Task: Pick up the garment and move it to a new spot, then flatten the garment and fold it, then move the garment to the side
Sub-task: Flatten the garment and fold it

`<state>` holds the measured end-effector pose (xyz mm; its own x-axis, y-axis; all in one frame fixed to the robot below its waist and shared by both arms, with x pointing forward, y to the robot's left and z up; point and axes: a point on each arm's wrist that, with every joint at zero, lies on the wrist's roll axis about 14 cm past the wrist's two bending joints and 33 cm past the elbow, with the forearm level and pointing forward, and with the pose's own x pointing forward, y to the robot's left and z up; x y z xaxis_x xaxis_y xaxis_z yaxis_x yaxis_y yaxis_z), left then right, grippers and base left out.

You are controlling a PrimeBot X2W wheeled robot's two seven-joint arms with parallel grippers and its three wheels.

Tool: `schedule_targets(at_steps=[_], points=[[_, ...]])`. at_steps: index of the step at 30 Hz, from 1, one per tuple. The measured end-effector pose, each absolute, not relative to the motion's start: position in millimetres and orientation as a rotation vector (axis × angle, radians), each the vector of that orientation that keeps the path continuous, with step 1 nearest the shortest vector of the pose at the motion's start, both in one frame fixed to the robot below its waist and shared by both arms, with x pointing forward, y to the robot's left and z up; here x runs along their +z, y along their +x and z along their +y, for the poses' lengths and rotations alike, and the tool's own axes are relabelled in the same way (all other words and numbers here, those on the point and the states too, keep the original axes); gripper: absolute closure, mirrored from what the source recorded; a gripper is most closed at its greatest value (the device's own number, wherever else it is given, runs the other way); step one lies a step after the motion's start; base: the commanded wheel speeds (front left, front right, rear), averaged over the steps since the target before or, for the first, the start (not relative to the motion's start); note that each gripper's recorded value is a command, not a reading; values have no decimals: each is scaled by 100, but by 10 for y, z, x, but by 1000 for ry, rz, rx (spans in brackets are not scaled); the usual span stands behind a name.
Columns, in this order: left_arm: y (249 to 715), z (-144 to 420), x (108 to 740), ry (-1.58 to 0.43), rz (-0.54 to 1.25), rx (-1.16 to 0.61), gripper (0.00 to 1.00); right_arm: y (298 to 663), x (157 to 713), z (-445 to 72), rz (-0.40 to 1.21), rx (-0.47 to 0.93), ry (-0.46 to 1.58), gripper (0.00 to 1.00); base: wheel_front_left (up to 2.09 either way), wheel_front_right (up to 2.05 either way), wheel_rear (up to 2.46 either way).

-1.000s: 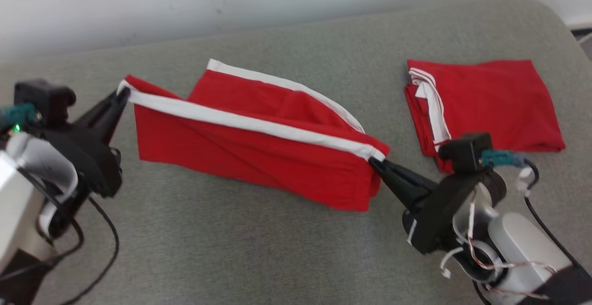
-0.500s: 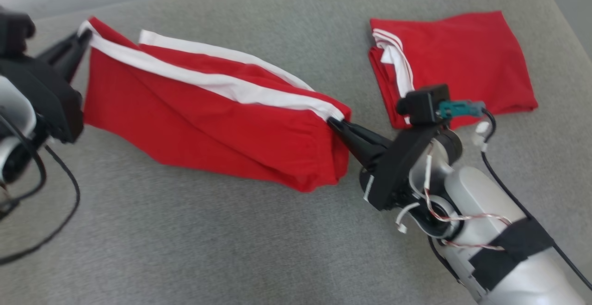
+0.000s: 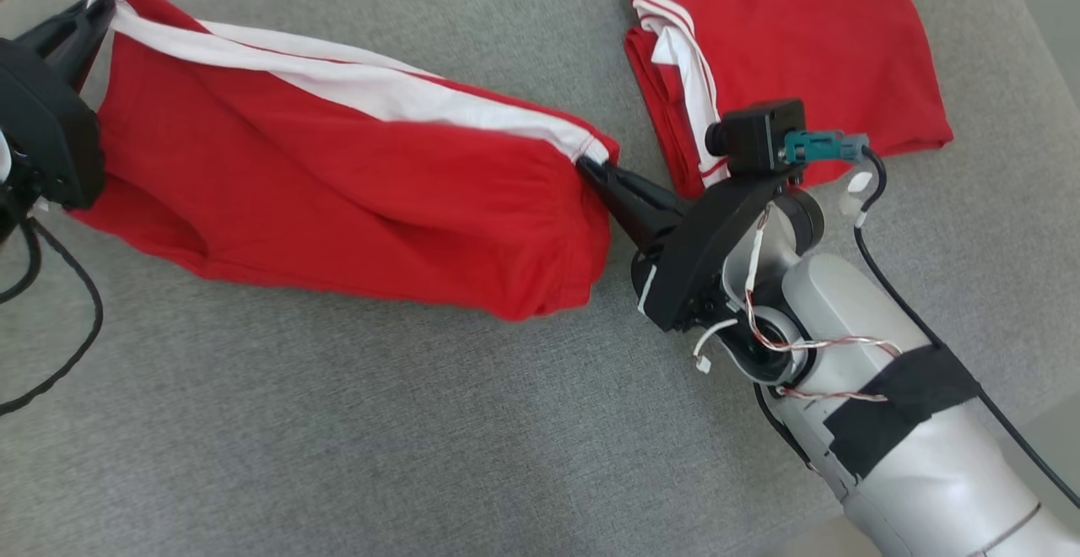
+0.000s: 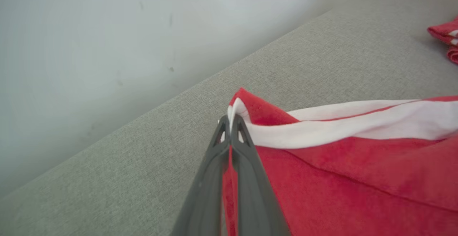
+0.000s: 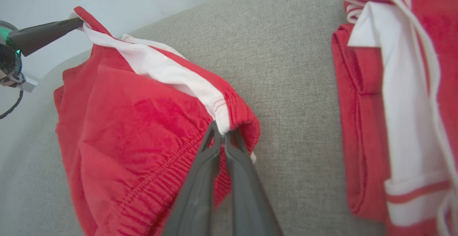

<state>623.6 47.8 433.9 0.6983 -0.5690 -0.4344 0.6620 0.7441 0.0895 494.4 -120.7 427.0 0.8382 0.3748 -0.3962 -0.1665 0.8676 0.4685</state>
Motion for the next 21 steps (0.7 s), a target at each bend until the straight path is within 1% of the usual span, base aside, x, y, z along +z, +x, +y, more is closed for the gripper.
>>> schedule_targets(at_steps=[4, 5, 6, 7, 8, 14, 21], points=[[6219, 435, 4088, 266, 446, -711, 100, 4986, 4168, -1257, 506, 274, 429, 100, 0, 0, 0], [6202, 392, 4055, 254, 449, -719, 100, 4987, 4138, -1268, 509, 269, 427, 92, 0, 0, 0], [6169, 381, 3980, 265, 469, -729, 100, 4998, 4118, -1253, 505, 270, 426, 15, 0, 0, 0], [6174, 399, 3982, 270, 467, -726, 75, 5010, 4114, -1250, 503, 270, 424, 0, 0, 0, 0], [6196, 430, 4007, 269, 457, -717, 0, 5029, 4118, -1249, 499, 269, 422, 0, 0, 0, 0], [6168, 484, 4076, 258, 441, -696, 0, 5033, 4152, -1197, 478, 277, 420, 0, 0, 0, 0], [6097, 560, 4281, 232, 391, -672, 0, 5001, 4313, -1109, 430, 302, 414, 0, 0, 0, 0]])
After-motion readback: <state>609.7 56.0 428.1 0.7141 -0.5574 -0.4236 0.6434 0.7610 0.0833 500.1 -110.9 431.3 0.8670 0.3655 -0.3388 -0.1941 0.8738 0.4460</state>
